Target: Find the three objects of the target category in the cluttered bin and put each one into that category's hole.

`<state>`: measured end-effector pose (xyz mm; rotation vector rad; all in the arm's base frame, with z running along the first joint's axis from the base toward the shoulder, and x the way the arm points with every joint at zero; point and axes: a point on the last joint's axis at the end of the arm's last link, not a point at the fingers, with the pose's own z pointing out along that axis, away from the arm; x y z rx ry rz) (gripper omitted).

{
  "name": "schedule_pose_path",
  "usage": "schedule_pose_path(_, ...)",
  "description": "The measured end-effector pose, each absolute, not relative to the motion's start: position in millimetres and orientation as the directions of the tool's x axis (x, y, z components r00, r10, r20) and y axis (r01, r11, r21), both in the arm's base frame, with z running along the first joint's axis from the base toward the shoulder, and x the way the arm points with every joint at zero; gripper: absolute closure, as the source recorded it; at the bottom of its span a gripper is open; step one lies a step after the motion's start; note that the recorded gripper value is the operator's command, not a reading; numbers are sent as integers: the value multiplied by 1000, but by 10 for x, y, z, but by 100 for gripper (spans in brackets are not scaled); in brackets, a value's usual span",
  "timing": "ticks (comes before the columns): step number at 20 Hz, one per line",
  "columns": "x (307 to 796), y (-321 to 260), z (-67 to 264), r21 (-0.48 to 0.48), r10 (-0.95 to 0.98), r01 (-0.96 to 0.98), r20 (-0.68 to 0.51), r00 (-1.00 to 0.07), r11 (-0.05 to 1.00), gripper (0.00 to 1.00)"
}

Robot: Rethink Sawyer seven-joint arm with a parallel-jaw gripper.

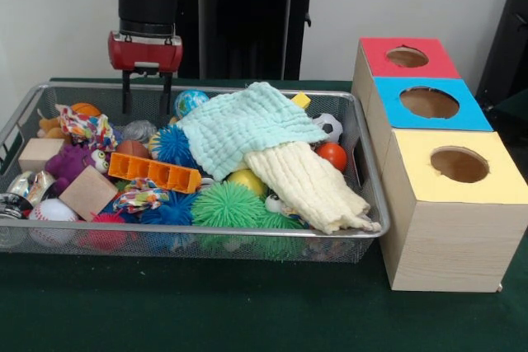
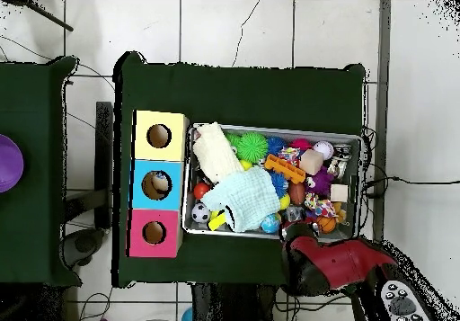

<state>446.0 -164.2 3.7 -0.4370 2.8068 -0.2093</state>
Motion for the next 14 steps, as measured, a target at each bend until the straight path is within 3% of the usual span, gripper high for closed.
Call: schedule_pose_path(14, 4414, -1754, 38, -187, -295, -251, -263, -919, 950, 0)
